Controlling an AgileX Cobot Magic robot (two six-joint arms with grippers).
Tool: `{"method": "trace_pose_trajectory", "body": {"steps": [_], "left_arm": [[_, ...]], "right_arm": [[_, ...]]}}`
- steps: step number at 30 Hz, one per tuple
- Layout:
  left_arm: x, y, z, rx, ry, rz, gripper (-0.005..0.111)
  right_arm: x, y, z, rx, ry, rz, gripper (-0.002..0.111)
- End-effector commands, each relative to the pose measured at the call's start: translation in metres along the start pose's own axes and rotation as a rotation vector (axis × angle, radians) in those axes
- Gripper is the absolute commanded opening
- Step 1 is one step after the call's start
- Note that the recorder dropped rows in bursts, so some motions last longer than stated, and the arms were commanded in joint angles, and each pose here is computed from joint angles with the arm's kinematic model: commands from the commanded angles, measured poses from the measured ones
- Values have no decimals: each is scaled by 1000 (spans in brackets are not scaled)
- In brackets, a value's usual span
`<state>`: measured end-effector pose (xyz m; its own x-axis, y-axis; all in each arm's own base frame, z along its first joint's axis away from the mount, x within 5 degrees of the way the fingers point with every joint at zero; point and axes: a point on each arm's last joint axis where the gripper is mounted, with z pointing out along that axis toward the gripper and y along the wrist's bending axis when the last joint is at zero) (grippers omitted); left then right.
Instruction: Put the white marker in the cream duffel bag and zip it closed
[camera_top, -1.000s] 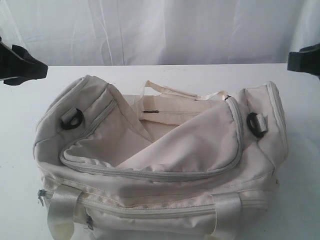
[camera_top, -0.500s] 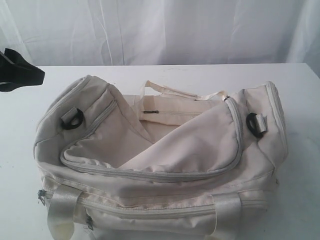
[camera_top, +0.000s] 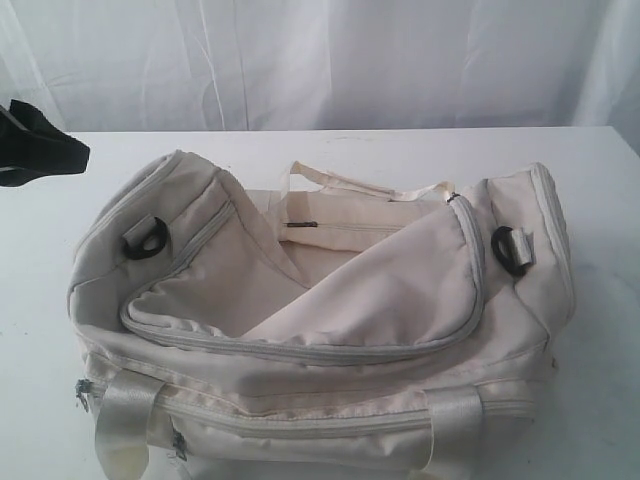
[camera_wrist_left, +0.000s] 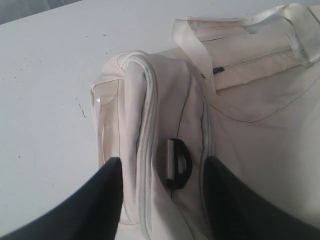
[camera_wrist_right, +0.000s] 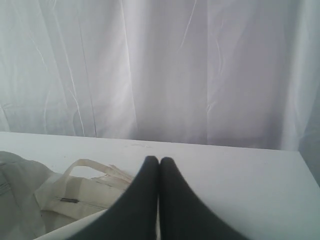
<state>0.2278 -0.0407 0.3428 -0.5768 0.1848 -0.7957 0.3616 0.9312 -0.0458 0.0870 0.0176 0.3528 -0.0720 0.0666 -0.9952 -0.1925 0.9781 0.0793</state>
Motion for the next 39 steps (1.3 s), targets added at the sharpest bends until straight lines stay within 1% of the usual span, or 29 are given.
{"method": "trace_pose_trajectory", "body": {"steps": [1,2,4,6,8,10,16,19,23,39], "left_arm": [[1,-1,-2,10,1,-9,54],[1,-1,-2,10,1,-9,54],[1,-1,-2,10,1,-9,54],[1,-1,-2,10,1,-9,54],[1,-1,-2,10,1,-9,54],[1,-1,-2,10,1,-9,54],[1,-1,-2,10,1,-9,54],[1,-1,-2,10,1,-9,54],[1,-1,-2,10,1,-9,54],[1,-1,-2,10,1,-9,54]], "right_arm": [[3,-1,1,5,-24,-1,0],[9,-2,4,12,-41,-27,0],[24,-4,6,14,-39,-30,0],[61,-6,6,18,9,2,0],[83,-8,3,21,46,2,0],[113,-10,-5,23,67,11,0],[147,-13,-21,17,0,18,0],[152,-13,-23,15,-12,23,0],[156,-13,-23,18,24,24,0],[155,-13,-23,17,16,37,0]]}}
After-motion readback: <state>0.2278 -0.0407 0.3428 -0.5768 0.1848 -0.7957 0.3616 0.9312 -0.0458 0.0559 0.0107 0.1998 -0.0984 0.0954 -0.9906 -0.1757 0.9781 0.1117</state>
